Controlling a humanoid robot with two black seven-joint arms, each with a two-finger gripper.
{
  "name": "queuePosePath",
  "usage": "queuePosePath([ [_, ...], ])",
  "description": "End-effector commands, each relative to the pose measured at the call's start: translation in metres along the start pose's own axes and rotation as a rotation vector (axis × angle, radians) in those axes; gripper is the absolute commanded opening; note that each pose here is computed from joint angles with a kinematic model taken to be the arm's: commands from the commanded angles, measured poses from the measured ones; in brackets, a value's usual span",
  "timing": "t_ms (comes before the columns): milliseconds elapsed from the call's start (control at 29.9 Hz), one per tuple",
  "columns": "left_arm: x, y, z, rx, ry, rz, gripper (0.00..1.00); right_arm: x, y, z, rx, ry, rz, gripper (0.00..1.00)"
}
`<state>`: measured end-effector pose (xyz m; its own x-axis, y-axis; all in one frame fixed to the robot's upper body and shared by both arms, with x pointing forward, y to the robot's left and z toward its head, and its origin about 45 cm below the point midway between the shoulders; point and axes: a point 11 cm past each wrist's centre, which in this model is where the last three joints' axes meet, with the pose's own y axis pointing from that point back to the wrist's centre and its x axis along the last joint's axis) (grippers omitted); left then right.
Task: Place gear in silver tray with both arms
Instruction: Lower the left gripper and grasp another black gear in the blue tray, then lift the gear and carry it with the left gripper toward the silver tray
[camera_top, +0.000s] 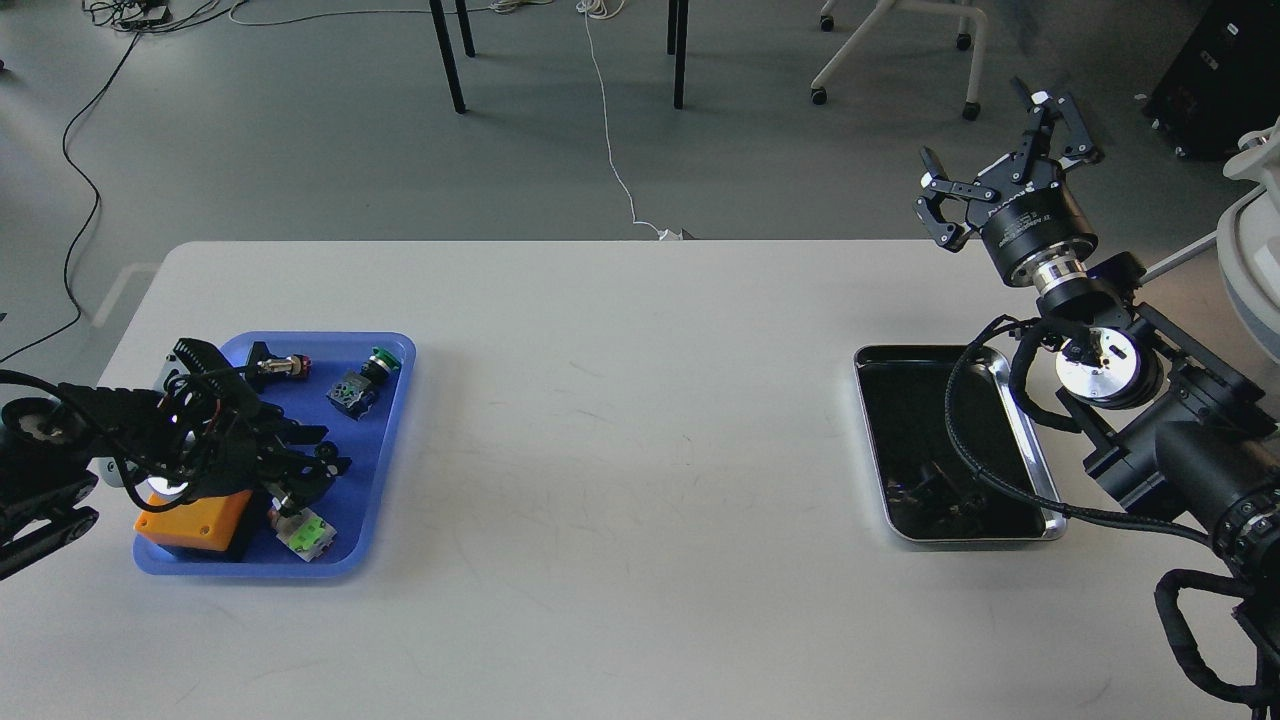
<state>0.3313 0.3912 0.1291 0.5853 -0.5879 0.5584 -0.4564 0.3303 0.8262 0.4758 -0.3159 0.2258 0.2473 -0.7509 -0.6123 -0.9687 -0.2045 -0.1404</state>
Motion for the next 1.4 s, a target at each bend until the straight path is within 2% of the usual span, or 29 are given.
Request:
queuePosePath([
  [0,-0.001,-0.001,0.001,-0.003,0.001,-0.001,0.37,0.0,0.0,0.0,0.001,0.001,0.0,0.98],
  [134,-0.002,0.0,-0.001,0.002,0.003,-0.005,0.26,0.0,0.0,0.0,0.001,0.001,0.0,0.98],
  [535,0.011,0.006,-0.002,-0.024,0.004,0.028,0.23,0.0,0.0,-0.001,0.002,0.001,-0.001,0.98],
  [702,0.036,0.028,-0.019,0.008,-0.03,0.074,0.23,-0.001,-0.001,-0.001,0.003,0.0,-0.002,0.98],
  [835,0.078,0.048,-0.015,-0.009,-0.084,0.158,0.23,0.003,0.001,-0.007,0.008,0.011,0.004,0.98],
  [1069,0.147,0.055,0.049,-0.189,-0.173,0.275,0.22,0.007,0.002,-0.016,0.02,0.021,0.009,0.98],
  [1203,0.188,0.03,0.09,-0.29,-0.238,0.298,0.22,0.015,0.017,-0.032,0.022,0.045,-0.002,0.98],
  [1370,0.226,-0.008,0.133,-0.349,-0.276,0.321,0.22,0.026,0.044,-0.046,0.002,0.076,-0.014,0.98],
])
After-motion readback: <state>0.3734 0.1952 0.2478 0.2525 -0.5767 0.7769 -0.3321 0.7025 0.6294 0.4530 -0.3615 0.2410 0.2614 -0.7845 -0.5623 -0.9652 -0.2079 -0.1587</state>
